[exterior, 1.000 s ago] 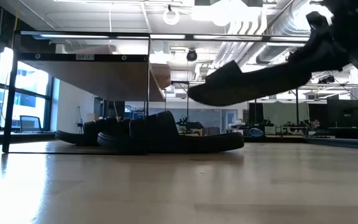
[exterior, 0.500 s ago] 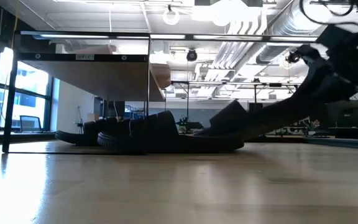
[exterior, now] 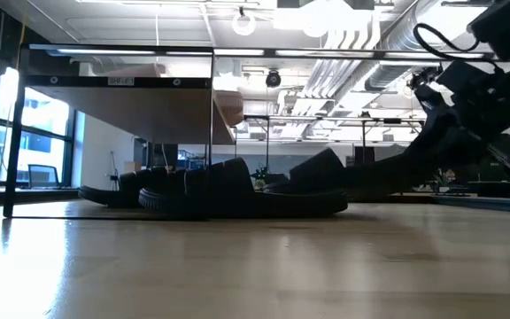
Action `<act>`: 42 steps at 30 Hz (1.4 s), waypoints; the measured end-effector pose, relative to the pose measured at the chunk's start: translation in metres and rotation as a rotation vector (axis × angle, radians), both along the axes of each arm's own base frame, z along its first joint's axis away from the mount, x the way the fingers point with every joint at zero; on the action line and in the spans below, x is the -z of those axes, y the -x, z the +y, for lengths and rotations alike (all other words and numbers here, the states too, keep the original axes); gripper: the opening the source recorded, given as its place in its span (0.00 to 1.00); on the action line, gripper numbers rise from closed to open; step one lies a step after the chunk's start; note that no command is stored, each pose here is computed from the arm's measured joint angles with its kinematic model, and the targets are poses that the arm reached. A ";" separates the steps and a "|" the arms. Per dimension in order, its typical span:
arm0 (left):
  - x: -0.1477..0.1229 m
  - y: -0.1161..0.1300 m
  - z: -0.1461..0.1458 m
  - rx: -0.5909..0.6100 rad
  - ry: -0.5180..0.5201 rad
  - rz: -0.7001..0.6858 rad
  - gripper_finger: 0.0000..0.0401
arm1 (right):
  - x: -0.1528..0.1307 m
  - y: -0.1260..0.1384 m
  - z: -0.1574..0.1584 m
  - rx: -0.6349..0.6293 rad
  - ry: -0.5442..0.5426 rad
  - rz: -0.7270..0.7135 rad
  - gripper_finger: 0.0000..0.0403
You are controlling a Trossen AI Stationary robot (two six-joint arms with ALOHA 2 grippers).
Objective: Pick and place slides into the shelf
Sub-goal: Put the black slide under the shelf
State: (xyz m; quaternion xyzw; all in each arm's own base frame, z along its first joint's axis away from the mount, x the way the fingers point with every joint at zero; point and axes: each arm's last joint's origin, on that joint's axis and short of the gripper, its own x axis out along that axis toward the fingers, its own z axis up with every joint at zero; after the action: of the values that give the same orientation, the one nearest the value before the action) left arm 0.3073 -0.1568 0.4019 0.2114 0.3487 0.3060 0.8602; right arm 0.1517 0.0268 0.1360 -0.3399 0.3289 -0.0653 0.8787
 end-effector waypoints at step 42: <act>-0.051 -0.029 0.232 0.601 0.696 -0.076 0.28 | -0.071 -0.022 -0.025 0.448 -0.846 -0.335 0.36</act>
State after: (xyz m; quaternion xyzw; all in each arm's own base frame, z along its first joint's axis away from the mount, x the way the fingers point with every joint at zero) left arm 0.3366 0.0748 0.4533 -0.0095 0.3223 -0.0847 0.9428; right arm 0.1741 0.0014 0.2068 0.1397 0.2458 -0.1667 0.9446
